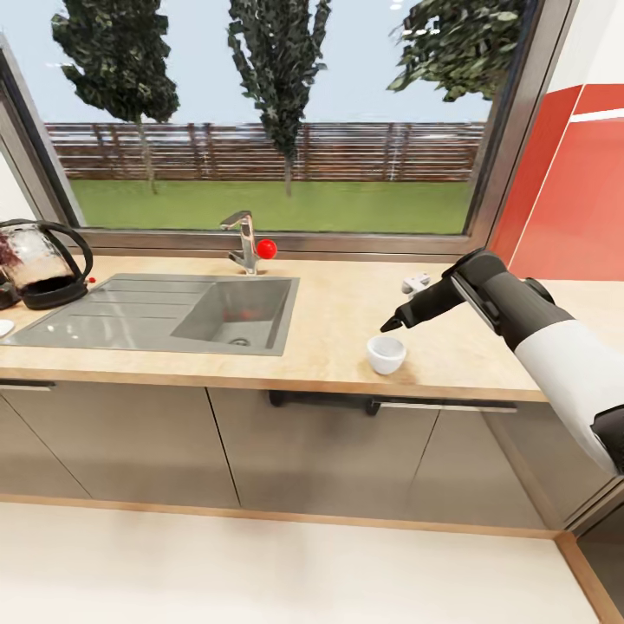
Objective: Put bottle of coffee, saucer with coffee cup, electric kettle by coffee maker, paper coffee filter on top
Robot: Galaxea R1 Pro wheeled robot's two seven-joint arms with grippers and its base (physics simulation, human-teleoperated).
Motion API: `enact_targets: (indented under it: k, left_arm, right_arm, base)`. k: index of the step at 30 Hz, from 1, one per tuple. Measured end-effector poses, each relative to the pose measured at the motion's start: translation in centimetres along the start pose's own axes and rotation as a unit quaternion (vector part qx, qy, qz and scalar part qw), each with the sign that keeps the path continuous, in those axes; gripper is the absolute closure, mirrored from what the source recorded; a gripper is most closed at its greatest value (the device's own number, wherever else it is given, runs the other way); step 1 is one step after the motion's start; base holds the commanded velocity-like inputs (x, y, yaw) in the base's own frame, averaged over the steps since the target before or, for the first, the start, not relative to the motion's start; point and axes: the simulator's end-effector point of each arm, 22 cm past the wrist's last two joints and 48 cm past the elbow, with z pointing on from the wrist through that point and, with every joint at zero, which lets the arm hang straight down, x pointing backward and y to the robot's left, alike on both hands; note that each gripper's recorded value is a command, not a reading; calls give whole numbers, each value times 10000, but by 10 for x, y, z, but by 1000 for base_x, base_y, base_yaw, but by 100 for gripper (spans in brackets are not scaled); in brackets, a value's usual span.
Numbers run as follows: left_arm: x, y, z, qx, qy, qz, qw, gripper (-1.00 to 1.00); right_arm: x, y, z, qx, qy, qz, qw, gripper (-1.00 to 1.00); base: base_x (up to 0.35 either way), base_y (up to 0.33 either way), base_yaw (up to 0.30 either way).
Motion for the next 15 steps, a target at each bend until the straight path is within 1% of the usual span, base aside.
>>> enact_targets:
  k: [9, 13, 15]
  left_arm:
    - [0, 0, 0, -2, -1, 1, 10000, -100]
    - [0, 0, 0, -2, 0, 0, 10000, -100]
    - [0, 0, 0, -1, 1, 1, 10000, -100]
  right_arm:
    - [0, 3, 0, -72, -3, 0, 10000, -100]
    - [1, 20, 0, -427, 28, -38, 9991, -100]
    - [7, 25, 3, -476, 137, -120, 9987, -100]
  base:
    - [0, 1, 0]
    - [0, 0, 0]
    - [0, 0, 0]
